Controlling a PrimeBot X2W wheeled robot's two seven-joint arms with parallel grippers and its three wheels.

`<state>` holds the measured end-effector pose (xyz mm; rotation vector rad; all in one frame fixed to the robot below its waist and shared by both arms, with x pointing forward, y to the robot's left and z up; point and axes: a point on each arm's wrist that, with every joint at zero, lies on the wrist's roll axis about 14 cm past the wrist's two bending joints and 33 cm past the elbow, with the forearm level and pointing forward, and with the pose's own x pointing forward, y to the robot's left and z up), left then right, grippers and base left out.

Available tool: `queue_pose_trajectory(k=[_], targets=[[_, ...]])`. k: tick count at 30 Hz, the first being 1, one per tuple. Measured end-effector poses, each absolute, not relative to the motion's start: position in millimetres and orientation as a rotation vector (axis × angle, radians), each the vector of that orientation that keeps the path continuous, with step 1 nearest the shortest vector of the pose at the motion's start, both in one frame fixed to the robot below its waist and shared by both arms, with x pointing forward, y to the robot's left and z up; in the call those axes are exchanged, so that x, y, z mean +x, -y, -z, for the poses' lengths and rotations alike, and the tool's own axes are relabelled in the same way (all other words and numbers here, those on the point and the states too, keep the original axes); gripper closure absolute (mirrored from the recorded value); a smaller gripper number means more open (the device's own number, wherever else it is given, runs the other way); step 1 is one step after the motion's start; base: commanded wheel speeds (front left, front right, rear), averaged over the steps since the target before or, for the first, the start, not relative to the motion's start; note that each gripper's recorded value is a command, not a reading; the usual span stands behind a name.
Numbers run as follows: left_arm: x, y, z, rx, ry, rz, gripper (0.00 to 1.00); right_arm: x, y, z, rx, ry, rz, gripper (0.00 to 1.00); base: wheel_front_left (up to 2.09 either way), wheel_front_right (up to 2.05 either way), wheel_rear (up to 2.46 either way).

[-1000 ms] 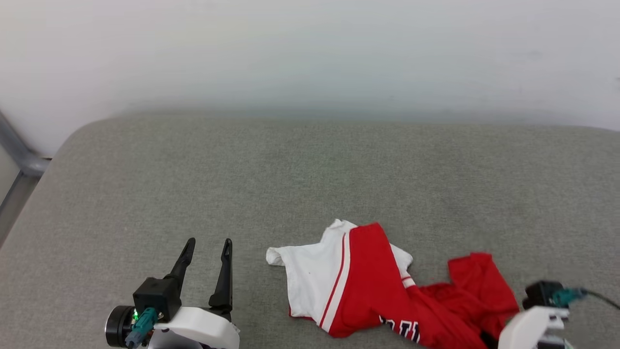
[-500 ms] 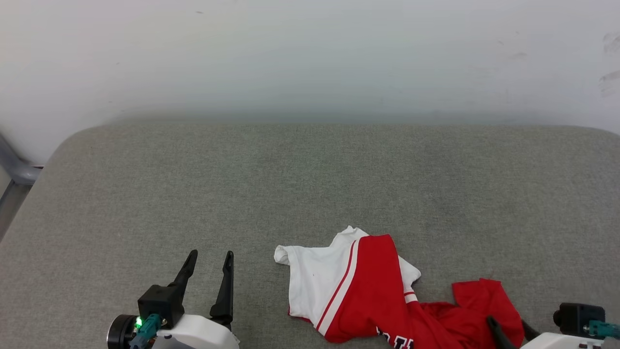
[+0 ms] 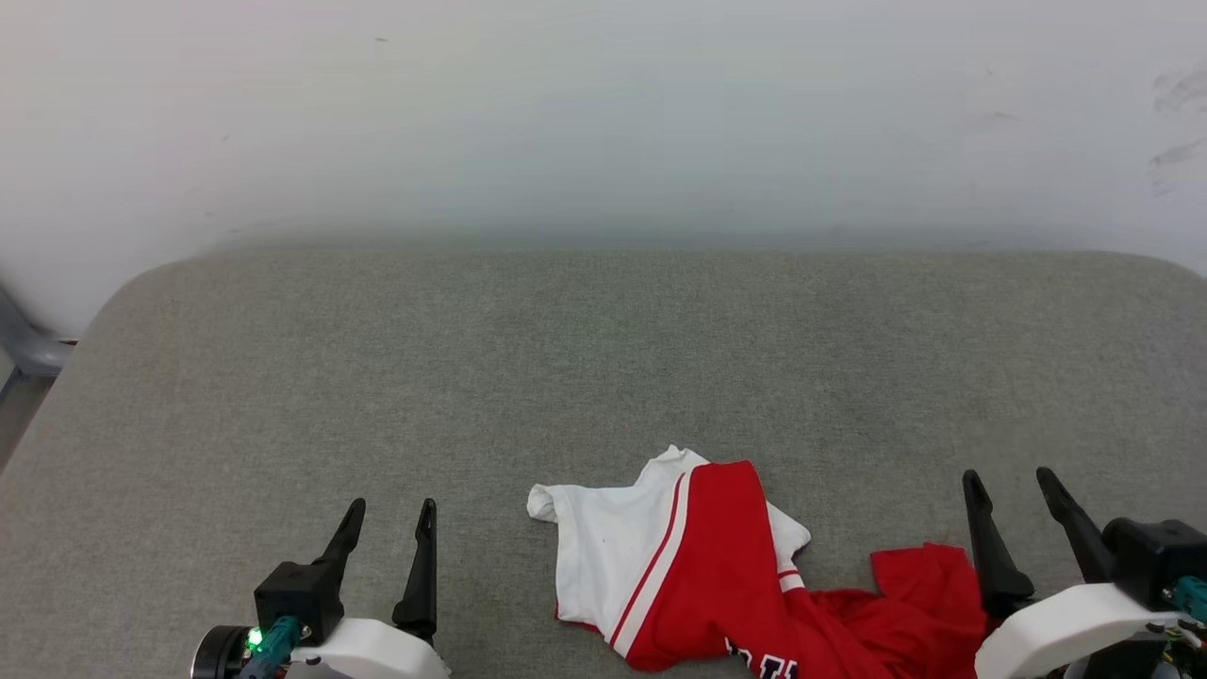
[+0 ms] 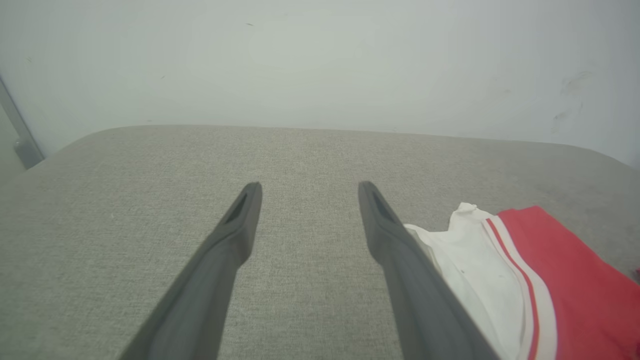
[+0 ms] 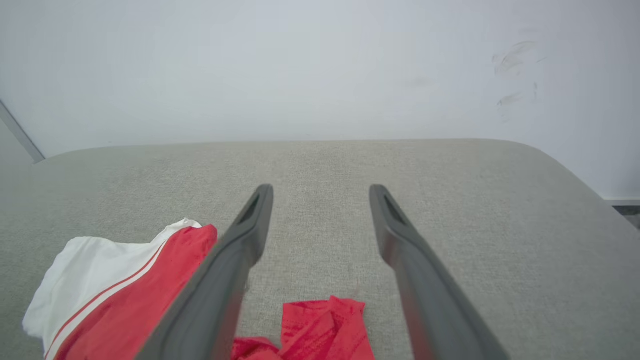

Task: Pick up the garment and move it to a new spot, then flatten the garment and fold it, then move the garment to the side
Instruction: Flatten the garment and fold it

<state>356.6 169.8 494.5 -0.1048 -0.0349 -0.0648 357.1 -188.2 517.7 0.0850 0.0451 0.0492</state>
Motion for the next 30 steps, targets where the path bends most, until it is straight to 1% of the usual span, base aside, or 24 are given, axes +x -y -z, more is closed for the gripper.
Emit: queue_pose_trajectory(k=[3, 8, 13, 16, 20, 26, 30], targets=[[357.8, -168.8, -494.1, -0.097, 0.026, 0.073, 0.0, 355.5, 186.2, -535.1, 0.081, 0.013, -0.057, 0.0, 0.0, 0.0, 0.0], [365.2, -163.6, -496.6, -0.092, 0.01, 0.098, 0.0, 345.6, 184.6, -545.8, 0.075, 0.045, -0.062, 0.0, 0.0, 0.0, 0.0], [380.4, -136.2, -492.0, -0.097, -0.077, 0.2, 0.0, 340.2, 185.3, -553.7, 0.077, 0.058, -0.059, 0.0, 0.0, 0.0, 0.0], [389.8, -111.6, -484.0, -0.105, -0.171, 0.291, 0.0, 337.5, 189.0, -552.6, 0.08, 0.049, -0.046, 0.0, 0.0, 0.0, 0.0], [401.2, -92.2, -465.6, -0.081, -0.326, 0.37, 0.0, 334.9, 194.6, -547.1, 0.084, 0.027, -0.026, 0.0, 0.0, 0.0, 0.0], [399.7, -84.6, -419.2, -0.059, -0.591, 0.425, 0.0, 331.2, 205.3, -540.3, 0.1, 0.006, 0.012, 0.0, 0.0, 0.0, 0.0], [395.8, -78.8, -394.0, -0.037, -0.725, 0.462, 0.0, 333.8, 212.0, -530.9, 0.113, -0.023, 0.035, 0.0, 0.0, 0.0, 0.0]])
